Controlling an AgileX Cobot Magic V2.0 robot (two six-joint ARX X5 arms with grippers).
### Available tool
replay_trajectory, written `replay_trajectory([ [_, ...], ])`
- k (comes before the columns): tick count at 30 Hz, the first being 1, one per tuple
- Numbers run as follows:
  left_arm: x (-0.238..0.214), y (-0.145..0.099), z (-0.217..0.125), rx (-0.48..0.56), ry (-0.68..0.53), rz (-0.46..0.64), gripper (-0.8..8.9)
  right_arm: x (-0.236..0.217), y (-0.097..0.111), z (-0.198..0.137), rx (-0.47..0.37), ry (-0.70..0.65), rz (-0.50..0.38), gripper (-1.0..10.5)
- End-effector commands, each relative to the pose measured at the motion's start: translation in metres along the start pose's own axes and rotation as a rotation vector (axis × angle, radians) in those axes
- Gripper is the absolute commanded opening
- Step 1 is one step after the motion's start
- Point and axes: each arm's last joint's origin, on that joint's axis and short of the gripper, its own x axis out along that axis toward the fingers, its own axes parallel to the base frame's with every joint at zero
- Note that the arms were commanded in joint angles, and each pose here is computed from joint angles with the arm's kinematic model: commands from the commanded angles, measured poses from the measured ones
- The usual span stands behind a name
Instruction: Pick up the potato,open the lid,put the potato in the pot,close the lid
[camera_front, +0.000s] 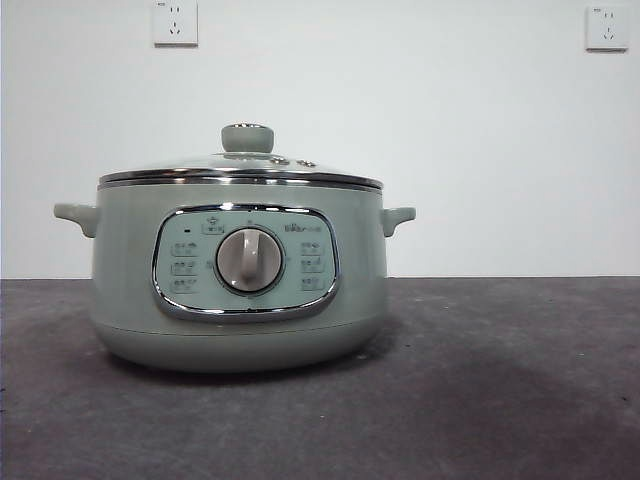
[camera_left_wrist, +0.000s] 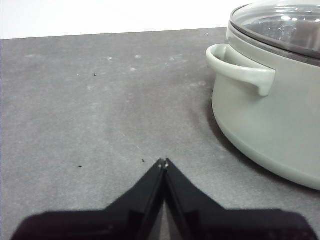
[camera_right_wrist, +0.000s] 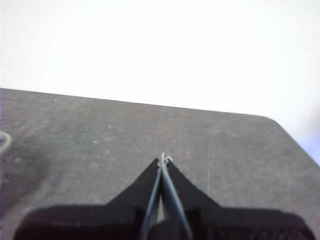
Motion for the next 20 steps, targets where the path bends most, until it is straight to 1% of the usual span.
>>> replay_trajectory([
  [1,0.001,0.000,-0.003,-0.005,0.008,0.002,-0.03,0.005,0.004,-0.033,0.058,0.006,-0.002,0.0],
  [5,0.001,0.000,-0.003,-0.005,0.008,0.002,-0.03,0.007,0.007,-0.058,0.061,0.036,0.000,0.0],
  [8,0.001,0.000,-0.003,-0.005,0.008,0.002,-0.03,0.007,0.009,-0.070,0.061,0.058,0.002,0.0],
  [11,0.001,0.000,-0.003,-0.005,0.008,0.002,-0.03,0.007,0.010,-0.078,0.062,0.071,0.003,0.0],
  [16,0.001,0.000,-0.003,-0.005,0.007,0.002,-0.03,0.002,0.011,-0.086,0.061,0.149,0.013,0.0],
  [20,0.001,0.000,-0.003,-0.005,0.007,0.002,-0.03,0.001,0.010,-0.086,0.060,0.143,-0.004,0.0],
])
